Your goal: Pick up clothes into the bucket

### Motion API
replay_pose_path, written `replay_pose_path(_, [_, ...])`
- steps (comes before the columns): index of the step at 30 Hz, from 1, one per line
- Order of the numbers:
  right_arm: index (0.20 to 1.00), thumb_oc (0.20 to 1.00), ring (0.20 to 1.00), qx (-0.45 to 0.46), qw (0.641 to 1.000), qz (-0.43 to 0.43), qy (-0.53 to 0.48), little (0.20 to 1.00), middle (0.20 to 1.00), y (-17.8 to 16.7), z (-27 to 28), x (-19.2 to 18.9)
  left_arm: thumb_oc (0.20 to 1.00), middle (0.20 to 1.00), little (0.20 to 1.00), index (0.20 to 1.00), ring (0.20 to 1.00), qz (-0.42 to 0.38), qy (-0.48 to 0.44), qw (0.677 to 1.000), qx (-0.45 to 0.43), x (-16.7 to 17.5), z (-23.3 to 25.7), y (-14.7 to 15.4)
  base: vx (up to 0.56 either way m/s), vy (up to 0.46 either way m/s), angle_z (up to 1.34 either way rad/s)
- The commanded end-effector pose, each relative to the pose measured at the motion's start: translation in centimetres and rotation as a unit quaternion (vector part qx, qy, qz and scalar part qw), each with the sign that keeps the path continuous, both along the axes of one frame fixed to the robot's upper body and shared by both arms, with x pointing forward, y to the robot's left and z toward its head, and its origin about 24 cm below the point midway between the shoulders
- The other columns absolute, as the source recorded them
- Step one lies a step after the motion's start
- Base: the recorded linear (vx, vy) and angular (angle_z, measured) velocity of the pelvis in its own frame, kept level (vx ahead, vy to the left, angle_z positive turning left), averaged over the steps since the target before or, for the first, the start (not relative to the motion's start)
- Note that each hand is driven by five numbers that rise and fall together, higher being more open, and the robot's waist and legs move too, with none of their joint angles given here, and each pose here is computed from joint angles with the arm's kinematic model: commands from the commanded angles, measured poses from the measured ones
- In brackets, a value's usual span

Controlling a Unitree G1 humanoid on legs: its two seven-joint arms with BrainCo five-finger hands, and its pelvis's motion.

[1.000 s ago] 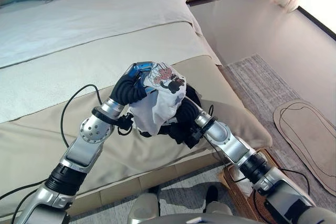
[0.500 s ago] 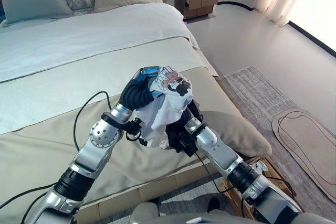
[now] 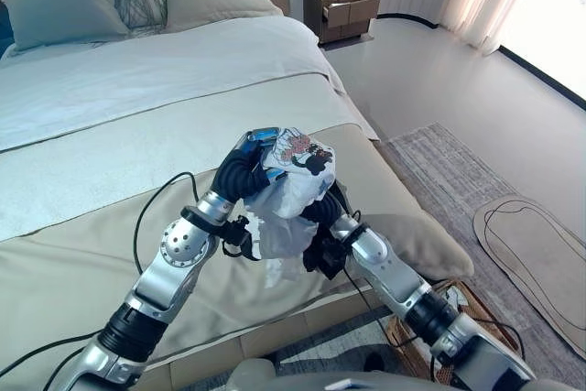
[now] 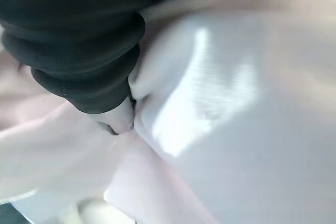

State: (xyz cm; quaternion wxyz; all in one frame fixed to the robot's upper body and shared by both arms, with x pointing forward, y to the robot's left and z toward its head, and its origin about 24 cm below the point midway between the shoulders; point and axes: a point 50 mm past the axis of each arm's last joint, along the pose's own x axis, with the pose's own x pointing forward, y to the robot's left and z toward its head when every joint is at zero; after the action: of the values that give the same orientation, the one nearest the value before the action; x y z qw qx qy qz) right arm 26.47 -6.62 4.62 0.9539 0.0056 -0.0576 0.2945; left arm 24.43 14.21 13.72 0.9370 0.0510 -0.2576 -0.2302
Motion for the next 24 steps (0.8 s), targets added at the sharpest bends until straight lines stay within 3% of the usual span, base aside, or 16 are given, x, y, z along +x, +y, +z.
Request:
replay_pose_path(1, [0.200, 0.200, 0.200, 0.092, 0.993, -0.070, -0.019, 0.200, 0.200, -3.1, 1.9, 0.6, 1.000, 1.000, 1.000, 1.000, 1.000, 0.064, -0.078, 0.992, -0.077, -0.1, 2.6, 2.3, 0.00, 0.000, 0.00])
replay_pose_path(7, [0.200, 0.200, 0.200, 0.164, 0.967, -0.193, 0.005, 0.200, 0.200, -9.1, 0.7, -0.9, 1.000, 1.000, 1.000, 1.000, 1.000, 0.161, 0.036, 0.983, -0.087, 0.4, -3.0, 4.8, 0.00, -0.001, -0.01])
replay_pose_path(17, [0.200, 0.200, 0.200, 0.197, 0.897, -0.394, -0.045, 0.200, 0.200, -17.9, 1.2, -3.2, 1.000, 1.000, 1.000, 1.000, 1.000, 0.226, 0.151, 0.961, -0.058, -0.1, -8.6, 6.8, 0.01, -0.008, -0.09])
replay_pose_path(24, [0.200, 0.200, 0.200, 0.117, 0.832, -0.535, -0.089, 0.200, 0.200, -24.5, 2.1, -5.1, 1.000, 1.000, 1.000, 1.000, 1.000, 0.239, 0.178, 0.951, -0.080, -1.2, -9.8, 8.1, -0.01, -0.005, -0.13])
